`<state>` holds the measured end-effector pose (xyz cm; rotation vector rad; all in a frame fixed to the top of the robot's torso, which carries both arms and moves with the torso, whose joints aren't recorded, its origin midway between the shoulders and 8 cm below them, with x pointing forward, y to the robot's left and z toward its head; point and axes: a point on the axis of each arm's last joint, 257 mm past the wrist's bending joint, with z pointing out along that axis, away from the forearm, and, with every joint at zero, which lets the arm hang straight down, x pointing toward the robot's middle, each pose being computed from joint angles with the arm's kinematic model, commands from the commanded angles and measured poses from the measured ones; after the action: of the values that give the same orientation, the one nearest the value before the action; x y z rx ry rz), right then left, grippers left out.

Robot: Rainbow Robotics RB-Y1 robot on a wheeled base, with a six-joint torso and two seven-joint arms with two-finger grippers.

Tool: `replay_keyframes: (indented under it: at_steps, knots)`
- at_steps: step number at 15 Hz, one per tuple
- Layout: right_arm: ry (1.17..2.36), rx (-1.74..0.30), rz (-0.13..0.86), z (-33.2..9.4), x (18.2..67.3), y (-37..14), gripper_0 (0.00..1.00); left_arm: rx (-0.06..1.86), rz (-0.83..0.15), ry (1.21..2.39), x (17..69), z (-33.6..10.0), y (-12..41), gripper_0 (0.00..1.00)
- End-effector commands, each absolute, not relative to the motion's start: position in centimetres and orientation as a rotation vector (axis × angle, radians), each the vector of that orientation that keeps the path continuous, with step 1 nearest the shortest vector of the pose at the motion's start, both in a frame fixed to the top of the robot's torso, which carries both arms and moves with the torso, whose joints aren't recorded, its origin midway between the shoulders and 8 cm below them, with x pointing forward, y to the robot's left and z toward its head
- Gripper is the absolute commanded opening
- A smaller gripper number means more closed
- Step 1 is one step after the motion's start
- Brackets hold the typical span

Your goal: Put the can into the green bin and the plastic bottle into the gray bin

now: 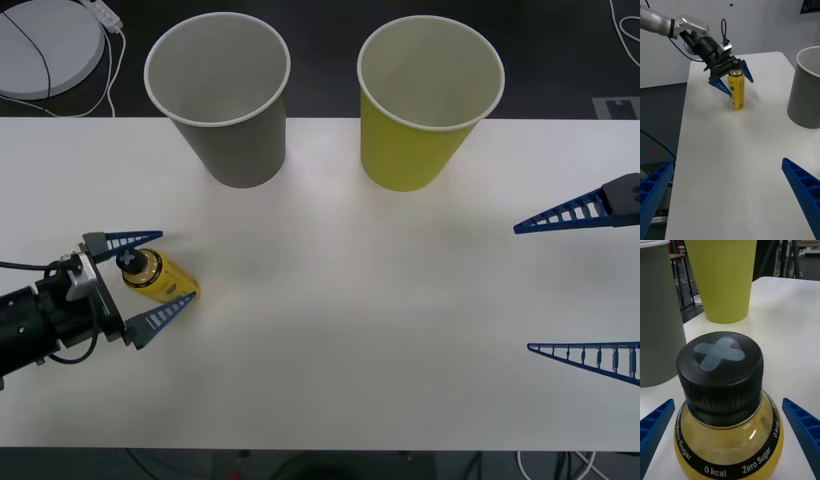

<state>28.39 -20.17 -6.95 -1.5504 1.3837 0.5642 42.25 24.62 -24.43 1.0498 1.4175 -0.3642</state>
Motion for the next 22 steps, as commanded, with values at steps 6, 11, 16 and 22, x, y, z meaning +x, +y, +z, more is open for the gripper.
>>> replay_keyframes:
  at_steps: [6,11,16,22]
  knots:
    - [1.384,-1.550,0.564,-7.0,28.4,-20.2,1.00,1.062,-0.375,1.407,42.2,-24.5,23.8,0.92]
    - [1.384,-1.550,0.564,-7.0,28.4,-20.2,1.00,1.053,-0.381,1.412,42.3,-24.5,23.8,0.00]
    - [1.384,-1.550,0.564,-7.0,28.4,-20.2,1.00,1.050,-0.387,1.416,42.2,-24.5,23.8,0.00]
    - [1.384,-1.550,0.564,-7.0,28.4,-20.2,1.00,1.043,-0.413,1.417,42.2,-23.4,23.4,0.00]
